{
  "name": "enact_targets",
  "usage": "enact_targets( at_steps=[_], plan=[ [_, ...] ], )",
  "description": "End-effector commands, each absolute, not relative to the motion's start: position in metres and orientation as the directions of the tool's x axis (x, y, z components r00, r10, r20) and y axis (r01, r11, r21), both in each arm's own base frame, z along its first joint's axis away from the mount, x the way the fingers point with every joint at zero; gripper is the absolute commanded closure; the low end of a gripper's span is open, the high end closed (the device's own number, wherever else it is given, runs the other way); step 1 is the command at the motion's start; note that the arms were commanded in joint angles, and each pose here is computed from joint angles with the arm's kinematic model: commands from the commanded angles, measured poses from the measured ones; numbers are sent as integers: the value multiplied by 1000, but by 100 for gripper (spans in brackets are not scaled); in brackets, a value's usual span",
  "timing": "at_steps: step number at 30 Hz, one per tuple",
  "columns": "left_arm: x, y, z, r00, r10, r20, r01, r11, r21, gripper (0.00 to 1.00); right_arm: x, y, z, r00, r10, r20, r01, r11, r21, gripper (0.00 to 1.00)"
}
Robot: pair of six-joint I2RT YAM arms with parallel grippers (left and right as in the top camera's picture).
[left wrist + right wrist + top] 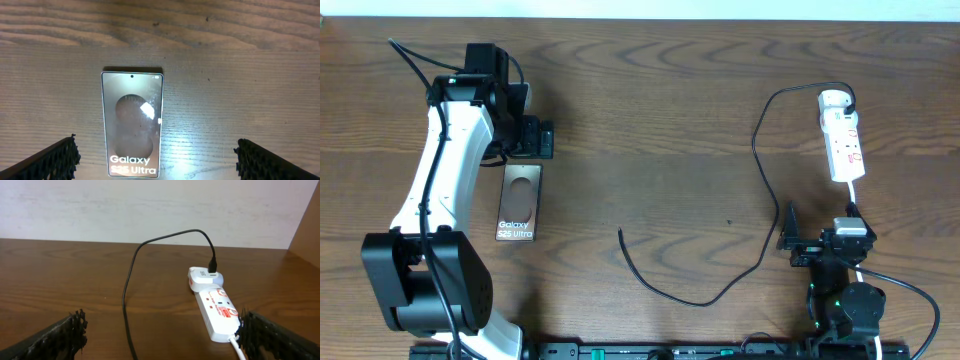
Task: Plug charger to phone and switch on socket
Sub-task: 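Raise the left arm and move the left gripper over the phone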
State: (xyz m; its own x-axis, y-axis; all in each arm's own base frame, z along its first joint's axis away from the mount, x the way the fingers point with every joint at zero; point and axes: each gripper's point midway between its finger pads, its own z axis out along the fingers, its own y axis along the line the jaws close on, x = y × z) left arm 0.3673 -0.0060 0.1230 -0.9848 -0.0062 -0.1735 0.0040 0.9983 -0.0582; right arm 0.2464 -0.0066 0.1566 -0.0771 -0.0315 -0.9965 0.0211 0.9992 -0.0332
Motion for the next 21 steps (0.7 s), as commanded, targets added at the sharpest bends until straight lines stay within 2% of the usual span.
enact_targets(
  at_steps=[1, 11, 21],
  plan=[
    [356, -6, 113, -992, 7, -129, 15, 998, -64, 2, 246, -7, 156, -79, -39, -996, 25, 999, -42, 1],
    [323, -6, 76, -1000, 20, -18, 21, 997, -67, 2, 246, -7, 156, -79, -39, -996, 25, 999, -42, 1],
    [321, -2, 60, -1000, 4, -22, 5, 999, -40, 2, 246, -7, 156, -79, -39, -996, 25, 999, -42, 1]
  ],
)
